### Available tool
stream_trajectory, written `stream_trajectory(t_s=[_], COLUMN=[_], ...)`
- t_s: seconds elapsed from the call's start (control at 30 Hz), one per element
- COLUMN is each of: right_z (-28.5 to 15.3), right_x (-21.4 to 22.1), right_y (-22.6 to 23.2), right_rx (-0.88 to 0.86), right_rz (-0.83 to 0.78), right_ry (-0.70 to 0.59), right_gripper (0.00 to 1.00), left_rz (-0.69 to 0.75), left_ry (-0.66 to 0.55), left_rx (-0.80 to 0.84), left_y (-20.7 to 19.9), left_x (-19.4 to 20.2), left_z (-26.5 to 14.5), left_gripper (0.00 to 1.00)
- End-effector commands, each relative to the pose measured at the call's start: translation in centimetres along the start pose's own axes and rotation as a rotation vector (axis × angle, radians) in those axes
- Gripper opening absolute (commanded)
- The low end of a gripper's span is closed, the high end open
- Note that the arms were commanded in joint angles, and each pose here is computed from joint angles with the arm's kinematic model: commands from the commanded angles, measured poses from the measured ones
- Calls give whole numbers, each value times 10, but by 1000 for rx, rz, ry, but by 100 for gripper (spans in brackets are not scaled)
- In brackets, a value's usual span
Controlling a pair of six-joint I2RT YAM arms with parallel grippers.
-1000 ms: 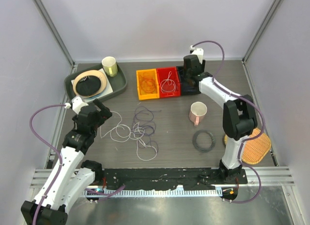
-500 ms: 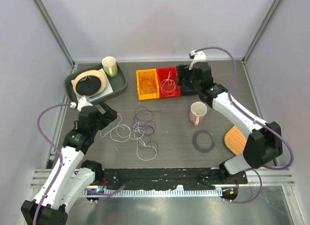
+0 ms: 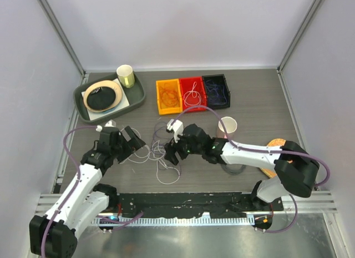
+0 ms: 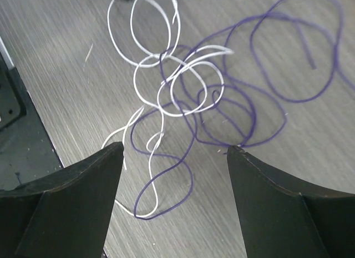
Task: Untangle the cables
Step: Untie the cable.
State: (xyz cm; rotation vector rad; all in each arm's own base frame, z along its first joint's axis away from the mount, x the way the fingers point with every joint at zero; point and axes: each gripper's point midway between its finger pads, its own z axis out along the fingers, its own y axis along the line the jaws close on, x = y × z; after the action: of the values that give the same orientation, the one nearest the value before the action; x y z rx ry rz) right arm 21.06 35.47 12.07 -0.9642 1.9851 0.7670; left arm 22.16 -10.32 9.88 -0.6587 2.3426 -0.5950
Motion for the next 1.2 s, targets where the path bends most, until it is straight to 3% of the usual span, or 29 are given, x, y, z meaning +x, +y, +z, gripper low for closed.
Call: stream_trajectory(t_s=[0.0, 0.23, 0.33, 0.43, 0.47, 0.53, 0.57, 0.6, 0.73, 0.9, 1.17], right_z=[9, -7, -17, -29, -32, -39, -41, -43, -49, -58, -102], right_x=[-6, -11, -14, -19, -21, -22, -24, -23, -22, -24, -96], right_y=[9, 5, -7, -14, -14, -13, -12, -13, -13, -4, 49], right_rx=[-2, 28, 96, 134, 135, 132, 128, 128, 131, 81, -157], right_rz=[9, 95, 120, 132, 133, 138, 137, 141, 145, 122, -173], right_ry=[-72, -202, -266, -316, -326, -344, -354, -358, -370, -393, -554], right_gripper=[81, 82, 82, 82, 82, 82, 82, 82, 82, 82, 84], left_rz=[-34, -56, -34, -22, -20, -19, -22, -23, -11, -8, 65], left_ry=[-59, -96, -76, -15, -11, -16, -25, -31, -79, -207, -347], left_rx=[-45, -236, -232, -185, -176, -171, -167, -179, -121, 67, 467], left_y=[6, 34, 31, 21, 18, 16, 14, 17, 3, -41, -151], left_x=[-10, -17, -17, -8, -8, -9, -12, -13, -23, -53, -105], left_z=[5, 11, 18, 23, 23, 20, 18, 15, -5, -52, -163], left_gripper=[100, 100, 97, 76, 57, 35, 8, 0, 0, 0, 0])
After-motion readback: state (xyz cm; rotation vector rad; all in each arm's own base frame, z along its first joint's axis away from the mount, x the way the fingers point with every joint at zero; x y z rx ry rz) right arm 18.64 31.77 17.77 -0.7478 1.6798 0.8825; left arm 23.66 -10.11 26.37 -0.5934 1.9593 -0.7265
